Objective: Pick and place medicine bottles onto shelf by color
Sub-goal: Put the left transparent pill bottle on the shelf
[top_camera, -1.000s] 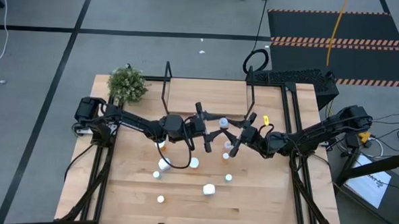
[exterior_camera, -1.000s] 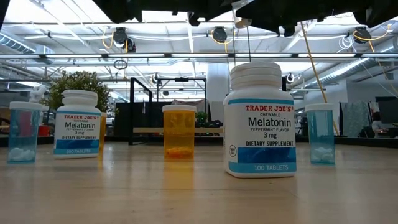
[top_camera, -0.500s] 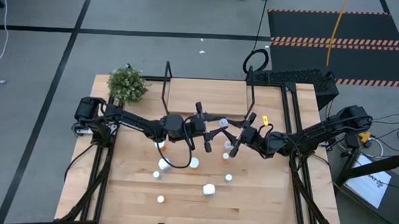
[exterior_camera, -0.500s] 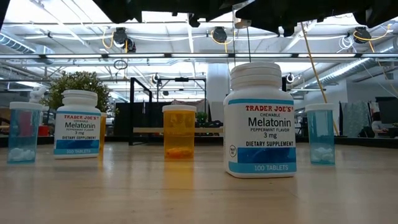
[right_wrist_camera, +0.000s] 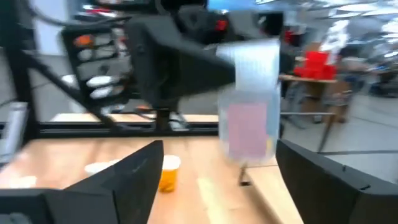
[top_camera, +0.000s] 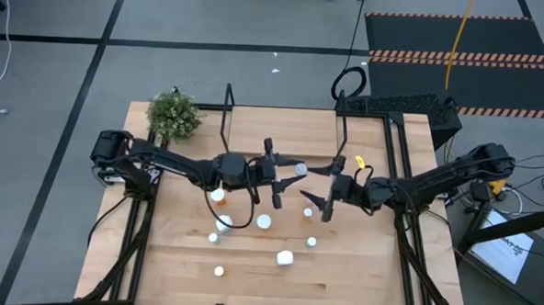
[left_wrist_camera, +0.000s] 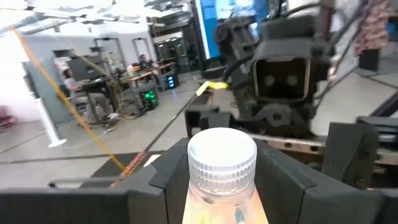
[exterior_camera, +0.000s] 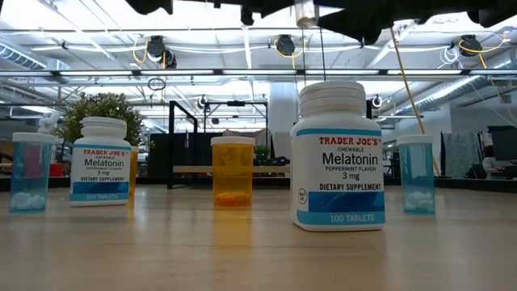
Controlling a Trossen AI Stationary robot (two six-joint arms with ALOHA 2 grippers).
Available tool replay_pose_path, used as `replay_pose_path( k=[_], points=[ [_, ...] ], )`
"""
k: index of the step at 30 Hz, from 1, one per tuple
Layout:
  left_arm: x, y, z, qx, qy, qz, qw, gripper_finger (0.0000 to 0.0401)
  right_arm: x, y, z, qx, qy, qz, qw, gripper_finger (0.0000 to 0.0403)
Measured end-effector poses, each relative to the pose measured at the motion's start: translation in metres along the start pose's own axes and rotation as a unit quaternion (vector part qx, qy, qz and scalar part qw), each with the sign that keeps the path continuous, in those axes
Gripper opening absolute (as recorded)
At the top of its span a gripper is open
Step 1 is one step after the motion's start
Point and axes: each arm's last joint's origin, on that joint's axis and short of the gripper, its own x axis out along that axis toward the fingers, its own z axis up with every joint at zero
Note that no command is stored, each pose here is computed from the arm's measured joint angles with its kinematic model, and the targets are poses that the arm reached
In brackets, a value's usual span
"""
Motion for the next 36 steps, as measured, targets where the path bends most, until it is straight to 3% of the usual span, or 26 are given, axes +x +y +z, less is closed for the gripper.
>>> replay_pose_path(
  k=[9,18,25,36],
  points=[
    [-0.008,0.007,0.013,-0.006,-0.022,-0.141,0.990,0.0160,-0.016,-0.009,0.011,0.048,0.018,0.126,0.991,0.0322],
    [-0.006,0.029,0.003,-0.007,-0.053,-0.326,0.944,0.0161,-0.009,-0.007,0.006,0.062,0.022,0.191,0.979,0.0322],
    [-0.008,0.032,0.001,0.002,-0.059,-0.370,0.927,0.0161,0.015,-0.011,-0.007,0.093,0.005,0.218,0.971,0.0322],
    [-0.008,0.031,-0.003,0.010,-0.043,-0.364,0.930,0.0161,0.044,-0.010,-0.024,0.108,-0.011,0.245,0.963,0.0321]
  ],
)
